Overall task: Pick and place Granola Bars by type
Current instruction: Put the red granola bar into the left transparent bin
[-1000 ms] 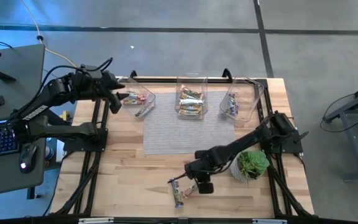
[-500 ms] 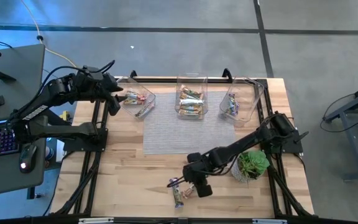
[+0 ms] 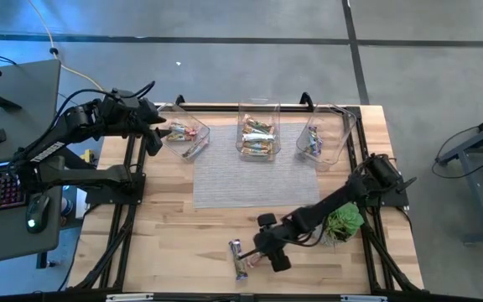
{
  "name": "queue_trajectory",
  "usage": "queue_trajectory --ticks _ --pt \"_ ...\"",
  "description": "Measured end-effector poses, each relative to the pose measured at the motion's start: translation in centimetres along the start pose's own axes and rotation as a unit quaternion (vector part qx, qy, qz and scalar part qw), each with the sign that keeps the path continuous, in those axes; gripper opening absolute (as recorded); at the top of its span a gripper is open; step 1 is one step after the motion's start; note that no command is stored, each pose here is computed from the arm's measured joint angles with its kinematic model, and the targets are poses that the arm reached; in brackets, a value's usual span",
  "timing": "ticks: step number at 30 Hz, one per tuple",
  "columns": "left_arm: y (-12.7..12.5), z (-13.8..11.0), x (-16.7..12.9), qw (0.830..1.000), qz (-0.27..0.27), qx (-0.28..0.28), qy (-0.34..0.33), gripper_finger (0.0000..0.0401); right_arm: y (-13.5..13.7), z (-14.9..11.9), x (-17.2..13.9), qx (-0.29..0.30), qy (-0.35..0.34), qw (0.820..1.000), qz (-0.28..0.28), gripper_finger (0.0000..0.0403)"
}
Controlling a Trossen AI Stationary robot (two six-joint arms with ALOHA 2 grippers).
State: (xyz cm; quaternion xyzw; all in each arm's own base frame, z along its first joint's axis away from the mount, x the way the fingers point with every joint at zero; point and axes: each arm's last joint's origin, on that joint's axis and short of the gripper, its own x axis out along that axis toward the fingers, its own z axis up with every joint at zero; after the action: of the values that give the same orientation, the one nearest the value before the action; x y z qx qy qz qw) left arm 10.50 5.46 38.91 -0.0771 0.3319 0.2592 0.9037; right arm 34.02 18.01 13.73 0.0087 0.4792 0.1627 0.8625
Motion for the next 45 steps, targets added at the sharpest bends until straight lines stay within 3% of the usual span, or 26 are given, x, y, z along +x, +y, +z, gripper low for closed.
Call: queue_trajectory --ticks 15,28,32,35,39,42,45 --pt "0.0 0.0 0.0 1.000 0.002 0.000 0.000 0.0205 -0.1 -3.0 1.1 -0.065 -0.028 0.997 0.036 0.0180" --pt "0.0 0.0 0.0 1.000 0.001 0.000 0.000 0.0205 -0.2 -3.0 1.4 -0.065 -0.071 0.992 0.083 0.0042" --pt "0.0 0.0 0.0 1.000 0.001 0.000 0.000 0.0205 -1.2 -2.1 1.1 -0.054 -0.081 0.991 0.095 0.0030" --pt "0.0 0.0 0.0 1.000 0.002 0.000 -0.001 0.0205 -2.5 -0.3 -0.2 -0.062 -0.117 0.988 0.074 0.0046" --pt "0.1 0.0 0.0 1.000 0.009 0.000 -0.001 0.0205 -5.3 2.3 -3.2 -0.124 -0.179 0.976 0.022 0.0065" --pt "0.1 0.0 0.0 1.000 0.018 0.000 -0.002 0.0205 -8.3 4.6 -6.3 -0.194 -0.230 0.950 -0.090 0.0067" --pt "0.2 0.0 0.0 1.000 0.029 0.000 -0.002 0.0205 -12.7 6.8 -9.2 -0.224 -0.280 0.904 -0.231 0.0063"
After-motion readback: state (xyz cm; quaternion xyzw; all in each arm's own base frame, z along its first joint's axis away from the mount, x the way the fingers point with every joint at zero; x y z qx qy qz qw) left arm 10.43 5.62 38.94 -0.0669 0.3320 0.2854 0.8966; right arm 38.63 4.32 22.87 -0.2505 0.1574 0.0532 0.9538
